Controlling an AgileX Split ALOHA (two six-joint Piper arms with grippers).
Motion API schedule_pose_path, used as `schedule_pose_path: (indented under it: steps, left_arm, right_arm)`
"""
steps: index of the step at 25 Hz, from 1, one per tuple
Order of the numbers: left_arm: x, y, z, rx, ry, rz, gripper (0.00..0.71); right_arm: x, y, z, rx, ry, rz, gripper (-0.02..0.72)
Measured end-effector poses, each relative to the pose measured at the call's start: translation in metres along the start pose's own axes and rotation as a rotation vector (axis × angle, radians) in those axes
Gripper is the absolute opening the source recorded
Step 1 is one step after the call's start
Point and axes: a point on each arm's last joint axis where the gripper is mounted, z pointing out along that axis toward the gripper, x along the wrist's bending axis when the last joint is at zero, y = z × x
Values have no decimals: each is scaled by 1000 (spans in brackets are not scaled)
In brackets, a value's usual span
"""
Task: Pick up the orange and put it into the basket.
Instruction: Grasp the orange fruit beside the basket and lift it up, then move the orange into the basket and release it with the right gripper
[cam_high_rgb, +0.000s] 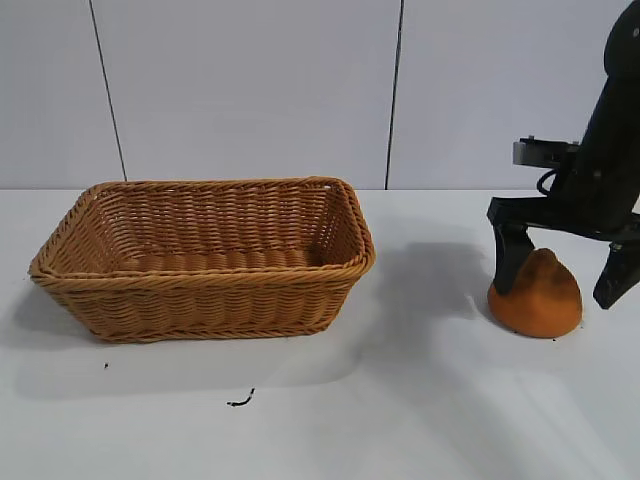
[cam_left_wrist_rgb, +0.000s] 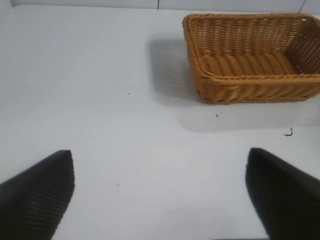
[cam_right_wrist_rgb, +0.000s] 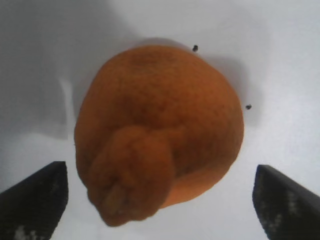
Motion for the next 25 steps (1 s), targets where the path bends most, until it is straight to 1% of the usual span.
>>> schedule_pose_path:
  steps: [1, 3, 6, 7, 8, 10, 14, 17, 22, 25]
  left_arm:
    - [0, 0, 0, 0, 0, 0, 666]
    - [0, 0, 0, 0, 0, 0, 666]
    - [0, 0, 0, 0, 0, 0, 666]
    - [0, 0, 0, 0, 0, 0, 666]
    - [0, 0, 0, 0, 0, 0, 666]
    - [0, 0, 0, 0, 0, 0, 666]
    - [0, 0, 0, 0, 0, 0, 666]
    - [0, 0, 0, 0, 0, 0, 666]
    - [0, 0, 0, 0, 0, 0, 666]
    - [0, 0, 0, 0, 0, 0, 666]
  right_arm:
    - [0, 0, 0, -1, -2, -2, 599]
    - [-1, 0, 0, -4, -7, -6, 433]
    - [-2, 0, 0, -3, -18, -16, 111]
    - [-2, 0, -1, -5, -22, -20, 50]
    - [-2, 1, -2, -7, -26, -24, 17]
    - [-2, 1, -4, -12, -26, -25, 8]
    - [0, 9, -26, -29, -26, -33, 8]
    - [4, 22, -61, -69, -30, -47, 8]
    - [11, 41, -124, -181, -20, -61, 8]
    - [13, 48, -145, -234, -16, -63, 8]
